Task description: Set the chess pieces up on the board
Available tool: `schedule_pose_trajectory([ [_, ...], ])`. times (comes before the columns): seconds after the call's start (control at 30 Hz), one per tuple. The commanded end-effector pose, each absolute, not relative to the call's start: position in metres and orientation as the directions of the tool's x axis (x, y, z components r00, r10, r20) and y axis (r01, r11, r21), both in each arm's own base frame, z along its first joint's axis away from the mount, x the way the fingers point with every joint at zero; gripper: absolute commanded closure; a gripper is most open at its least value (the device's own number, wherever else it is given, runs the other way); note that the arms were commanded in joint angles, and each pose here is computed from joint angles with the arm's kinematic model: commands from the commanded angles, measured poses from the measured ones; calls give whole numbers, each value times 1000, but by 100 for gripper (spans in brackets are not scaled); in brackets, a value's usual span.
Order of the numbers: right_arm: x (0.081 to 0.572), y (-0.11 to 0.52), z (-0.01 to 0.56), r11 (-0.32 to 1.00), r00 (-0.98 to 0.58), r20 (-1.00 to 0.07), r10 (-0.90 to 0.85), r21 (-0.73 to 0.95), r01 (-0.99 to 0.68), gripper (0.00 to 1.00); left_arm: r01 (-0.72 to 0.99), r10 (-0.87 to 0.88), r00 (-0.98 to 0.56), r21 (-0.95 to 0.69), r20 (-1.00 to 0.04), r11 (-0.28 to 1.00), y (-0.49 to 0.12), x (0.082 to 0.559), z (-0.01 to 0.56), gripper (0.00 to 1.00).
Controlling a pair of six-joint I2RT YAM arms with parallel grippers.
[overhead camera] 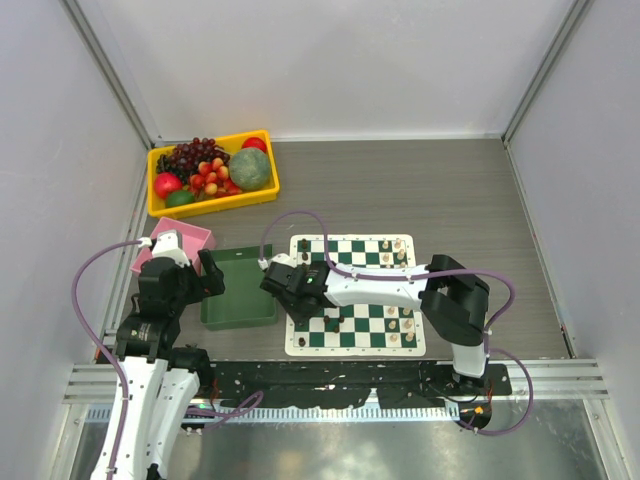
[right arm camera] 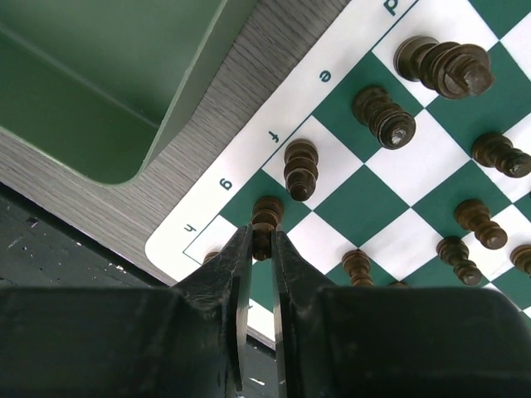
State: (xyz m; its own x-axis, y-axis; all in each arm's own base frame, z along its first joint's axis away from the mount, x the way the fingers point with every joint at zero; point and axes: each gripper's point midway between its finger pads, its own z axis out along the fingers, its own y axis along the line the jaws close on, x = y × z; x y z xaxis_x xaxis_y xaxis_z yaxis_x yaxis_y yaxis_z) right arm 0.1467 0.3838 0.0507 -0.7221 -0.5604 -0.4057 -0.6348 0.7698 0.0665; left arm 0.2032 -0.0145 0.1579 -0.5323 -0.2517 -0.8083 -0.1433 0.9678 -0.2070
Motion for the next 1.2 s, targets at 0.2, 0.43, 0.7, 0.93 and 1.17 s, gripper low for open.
schedule_pose_trajectory([
  [0.2,145,392,60,757,-710,-428,-559,88,-648,76,-132,-255,-503,-219,-826,967,-16,207,167,1],
  [0.43,146,393,64,751,-705,-434,-562,89,-654,65,-131,-255,-507,-219,-823,967,-16,207,166,1],
  [0.7,153,395,95,763,-695,-509,-508,109,-637,58,-134,-256,-505,-218,-824,967,-15,207,166,1],
  [0.93,170,394,107,808,-711,-551,-436,108,-579,49,-129,-256,-504,-221,-825,967,-16,207,167,1],
  [1.17,173,398,94,818,-728,-527,-438,102,-566,49,-128,-256,-500,-221,-827,967,-16,207,168,1],
])
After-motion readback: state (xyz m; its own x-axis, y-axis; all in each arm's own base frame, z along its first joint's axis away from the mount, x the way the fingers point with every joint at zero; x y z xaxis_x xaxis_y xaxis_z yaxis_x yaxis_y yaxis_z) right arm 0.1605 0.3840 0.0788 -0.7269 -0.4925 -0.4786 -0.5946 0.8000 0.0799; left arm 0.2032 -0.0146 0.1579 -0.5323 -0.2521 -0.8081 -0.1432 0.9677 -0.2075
